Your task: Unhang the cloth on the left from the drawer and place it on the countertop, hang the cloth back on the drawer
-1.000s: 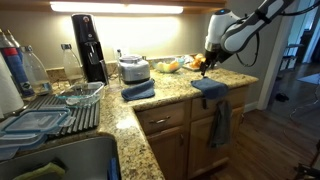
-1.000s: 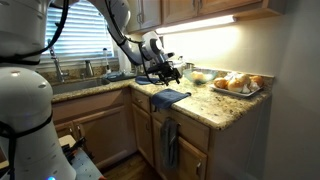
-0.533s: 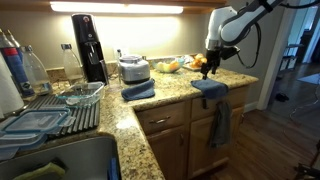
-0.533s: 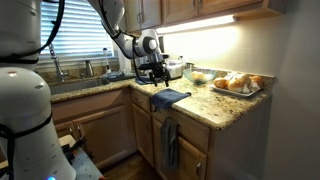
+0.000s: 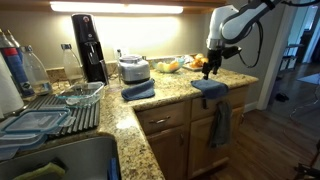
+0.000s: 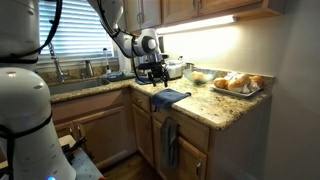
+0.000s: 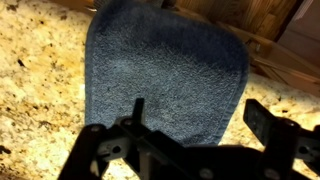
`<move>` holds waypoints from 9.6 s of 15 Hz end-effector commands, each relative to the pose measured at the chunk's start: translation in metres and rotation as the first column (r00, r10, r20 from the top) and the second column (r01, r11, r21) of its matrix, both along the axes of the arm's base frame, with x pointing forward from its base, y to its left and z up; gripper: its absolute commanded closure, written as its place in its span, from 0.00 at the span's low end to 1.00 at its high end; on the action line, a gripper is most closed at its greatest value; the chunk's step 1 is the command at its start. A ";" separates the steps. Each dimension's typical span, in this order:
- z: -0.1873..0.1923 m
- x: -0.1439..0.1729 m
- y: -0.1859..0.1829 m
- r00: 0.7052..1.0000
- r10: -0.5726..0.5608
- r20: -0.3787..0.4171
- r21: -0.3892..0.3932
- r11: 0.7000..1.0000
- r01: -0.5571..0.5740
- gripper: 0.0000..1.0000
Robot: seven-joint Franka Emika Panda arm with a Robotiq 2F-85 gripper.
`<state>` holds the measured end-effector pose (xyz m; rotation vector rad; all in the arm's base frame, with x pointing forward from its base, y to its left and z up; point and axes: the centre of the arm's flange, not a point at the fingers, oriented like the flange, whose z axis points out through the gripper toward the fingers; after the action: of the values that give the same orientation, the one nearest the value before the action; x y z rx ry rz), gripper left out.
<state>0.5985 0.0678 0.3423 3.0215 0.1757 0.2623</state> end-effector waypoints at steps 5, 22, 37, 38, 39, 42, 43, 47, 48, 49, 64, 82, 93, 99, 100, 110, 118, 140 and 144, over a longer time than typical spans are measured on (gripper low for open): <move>0.000 0.000 0.000 1.000 0.000 0.000 0.000 1.000 0.000 0.00; -0.040 0.079 -0.095 0.970 -0.235 -0.066 -0.007 0.972 0.235 0.00; -0.062 0.099 -0.108 0.933 -0.311 -0.181 0.080 0.941 0.329 0.51; -0.062 0.099 -0.109 0.932 -0.314 -0.182 0.084 0.939 0.333 0.58; -0.062 0.099 -0.111 0.930 -0.318 -0.183 0.087 0.937 0.337 0.63; -0.060 0.097 -0.114 0.929 -0.321 -0.185 0.103 0.934 0.343 0.84; -0.059 0.096 -0.114 0.930 -0.319 -0.181 0.107 0.934 0.341 0.89; -0.042 0.085 -0.101 0.955 -0.267 -0.132 0.096 0.955 0.280 0.94; -0.036 0.082 -0.097 0.963 -0.244 -0.117 0.089 0.963 0.255 0.92; -0.031 0.080 -0.093 0.969 -0.223 -0.107 0.086 0.969 0.232 0.92; 0.069 -0.011 -0.010 0.993 0.107 0.041 0.089 0.990 -0.111 0.92; 0.108 -0.064 0.014 0.957 0.285 0.048 0.177 0.941 -0.289 0.93; 0.047 -0.111 0.038 0.926 0.350 -0.141 0.342 0.895 -0.286 0.93; -0.001 -0.134 0.044 0.918 0.359 -0.167 0.284 0.909 -0.304 0.93; -0.007 -0.137 0.044 0.921 0.359 -0.152 0.265 0.913 -0.312 0.93; -0.040 -0.135 0.031 0.929 0.368 -0.040 0.175 0.918 -0.356 0.87; -0.047 -0.146 0.029 0.933 0.359 -0.019 0.125 0.927 -0.354 0.94; -0.154 -0.155 0.025 0.925 0.379 0.036 0.021 0.925 -0.380 0.94; -0.160 -0.138 0.018 0.928 0.367 0.063 -0.015 0.930 -0.367 0.94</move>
<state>0.4512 0.0786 0.1911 2.9751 0.7783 0.3376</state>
